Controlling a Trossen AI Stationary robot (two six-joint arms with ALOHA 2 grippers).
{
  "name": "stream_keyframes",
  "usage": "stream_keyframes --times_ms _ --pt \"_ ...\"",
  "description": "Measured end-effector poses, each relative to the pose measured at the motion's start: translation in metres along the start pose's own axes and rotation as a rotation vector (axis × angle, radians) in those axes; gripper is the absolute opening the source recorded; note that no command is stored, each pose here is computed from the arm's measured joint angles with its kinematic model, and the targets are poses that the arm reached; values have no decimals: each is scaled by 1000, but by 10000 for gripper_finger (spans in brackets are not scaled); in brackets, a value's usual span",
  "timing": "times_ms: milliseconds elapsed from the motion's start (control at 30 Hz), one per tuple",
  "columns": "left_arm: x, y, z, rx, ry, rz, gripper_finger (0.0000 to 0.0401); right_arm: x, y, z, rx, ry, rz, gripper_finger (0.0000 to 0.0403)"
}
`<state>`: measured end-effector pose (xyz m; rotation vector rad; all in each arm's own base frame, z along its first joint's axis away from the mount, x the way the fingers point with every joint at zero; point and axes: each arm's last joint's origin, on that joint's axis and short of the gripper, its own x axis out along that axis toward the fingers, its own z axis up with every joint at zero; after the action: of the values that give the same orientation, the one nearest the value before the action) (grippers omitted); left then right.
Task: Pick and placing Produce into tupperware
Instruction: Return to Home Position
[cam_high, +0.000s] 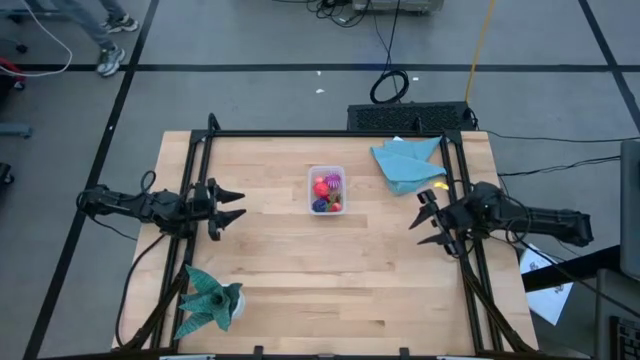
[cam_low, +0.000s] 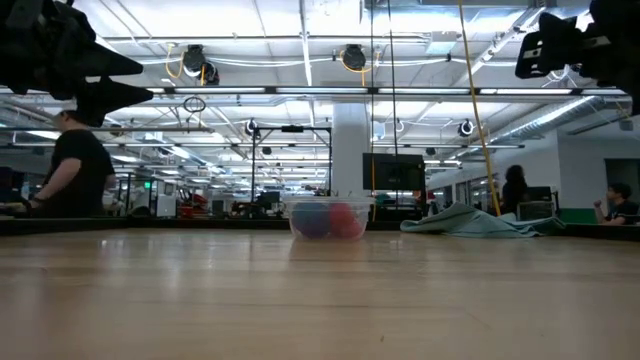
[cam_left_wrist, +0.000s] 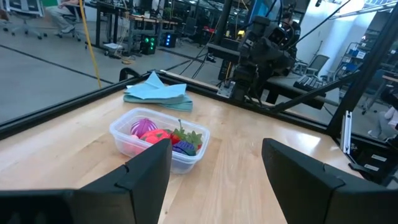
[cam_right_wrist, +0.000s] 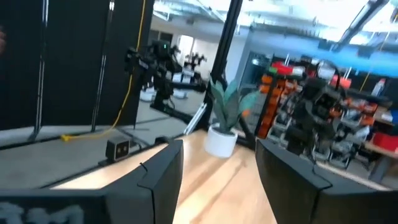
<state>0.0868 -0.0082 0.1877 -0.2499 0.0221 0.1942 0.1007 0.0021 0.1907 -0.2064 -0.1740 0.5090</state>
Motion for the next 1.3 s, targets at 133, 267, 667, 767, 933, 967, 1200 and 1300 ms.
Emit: stream_keyframes --times_ms 133,267,667,767,933,967,1200,1300 --pt "0 0 0 0 0 0 255 -4 3 0 1 -53 -4 194" --pt "0 0 0 0 0 0 255 -7 6 4 21 -97 36 194" --pt "0 0 0 0 0 0 255 -9 10 6 160 -113 107 194" --pt "0 0 0 0 0 0 255 -9 10 6 222 -110 110 194" --pt "0 0 0 0 0 0 255 -9 10 6 231 -109 111 194" --pt "0 0 0 0 0 0 255 -9 10 6 231 -109 111 194" --pt "0 0 0 0 0 0 255 -9 10 6 231 -109 111 194" --pt "0 0 0 0 0 0 255 -9 10 6 231 -109 111 194"
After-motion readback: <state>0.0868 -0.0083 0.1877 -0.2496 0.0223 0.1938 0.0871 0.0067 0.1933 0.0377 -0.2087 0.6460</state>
